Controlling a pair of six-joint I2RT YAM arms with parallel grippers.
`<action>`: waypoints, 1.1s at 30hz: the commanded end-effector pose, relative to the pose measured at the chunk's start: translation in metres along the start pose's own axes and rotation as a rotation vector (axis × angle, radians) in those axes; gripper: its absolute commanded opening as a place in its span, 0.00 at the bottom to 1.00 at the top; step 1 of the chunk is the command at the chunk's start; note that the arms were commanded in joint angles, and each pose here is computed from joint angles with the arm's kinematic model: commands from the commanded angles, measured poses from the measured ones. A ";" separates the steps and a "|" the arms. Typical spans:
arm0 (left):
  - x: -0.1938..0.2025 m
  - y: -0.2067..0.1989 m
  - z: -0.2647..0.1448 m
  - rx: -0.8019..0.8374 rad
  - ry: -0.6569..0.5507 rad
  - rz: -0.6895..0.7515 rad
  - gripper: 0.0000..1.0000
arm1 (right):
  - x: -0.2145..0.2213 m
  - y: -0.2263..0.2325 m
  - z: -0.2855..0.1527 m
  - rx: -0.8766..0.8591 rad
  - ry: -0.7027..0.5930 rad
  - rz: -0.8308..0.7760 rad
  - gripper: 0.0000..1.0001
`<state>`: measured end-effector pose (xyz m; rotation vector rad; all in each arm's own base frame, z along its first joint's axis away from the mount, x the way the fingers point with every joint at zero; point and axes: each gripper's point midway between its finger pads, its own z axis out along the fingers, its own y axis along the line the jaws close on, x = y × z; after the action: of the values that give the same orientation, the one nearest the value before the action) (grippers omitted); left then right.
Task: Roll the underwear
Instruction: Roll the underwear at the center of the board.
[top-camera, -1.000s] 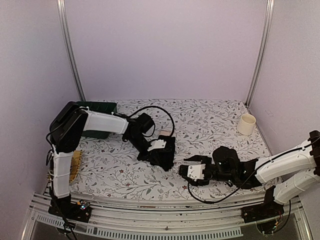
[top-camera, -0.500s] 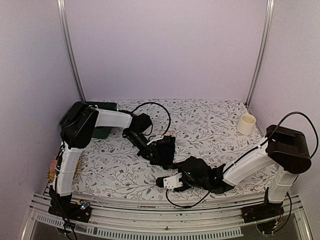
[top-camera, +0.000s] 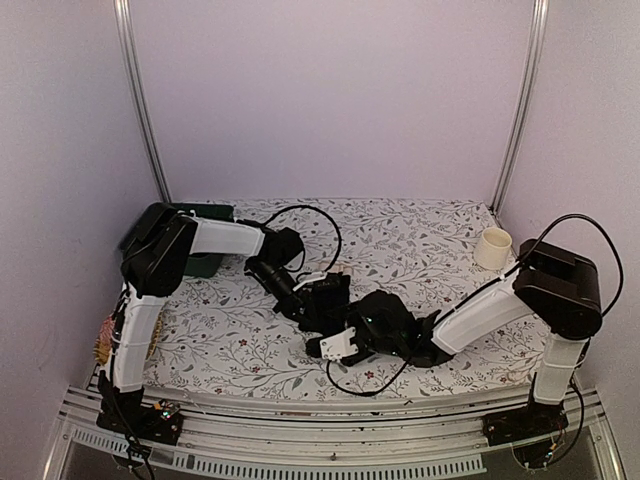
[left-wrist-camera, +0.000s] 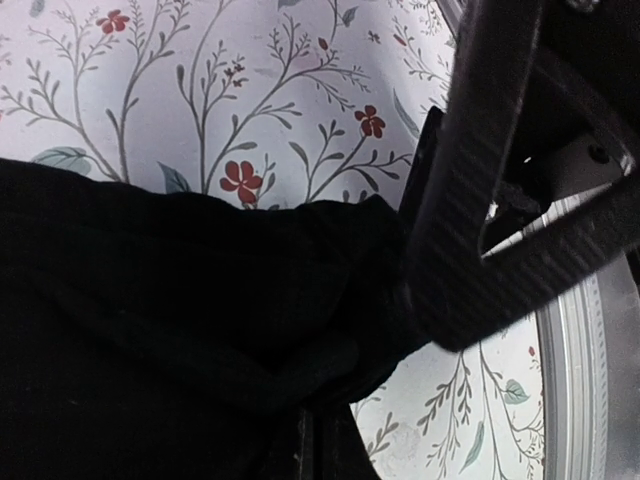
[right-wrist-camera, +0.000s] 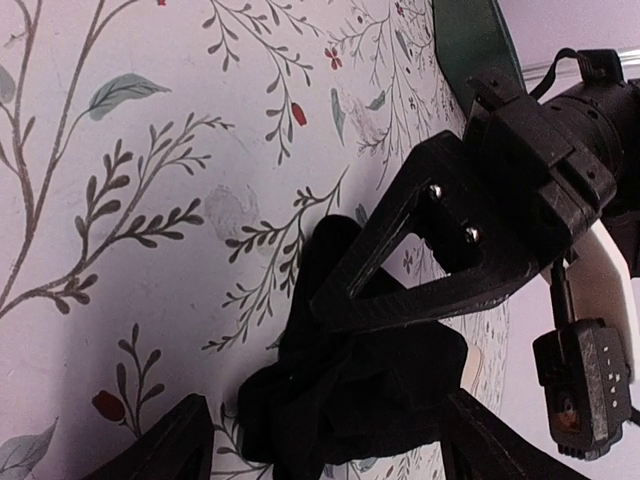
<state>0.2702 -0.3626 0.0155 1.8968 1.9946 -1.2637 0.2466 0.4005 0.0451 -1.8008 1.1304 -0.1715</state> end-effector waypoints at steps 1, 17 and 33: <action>0.015 0.002 0.005 0.013 0.043 -0.042 0.00 | -0.007 0.007 0.014 -0.066 -0.048 -0.057 0.80; 0.014 -0.003 0.001 0.022 0.047 -0.020 0.00 | 0.011 0.008 0.035 -0.196 0.026 0.051 0.33; -0.027 -0.028 -0.046 -0.117 -0.047 0.125 0.52 | -0.003 0.014 0.016 -0.333 0.034 0.423 0.02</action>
<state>0.2624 -0.3523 0.0297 1.9225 1.9749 -1.2188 0.2567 0.4143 0.0205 -1.8461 1.4361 0.0957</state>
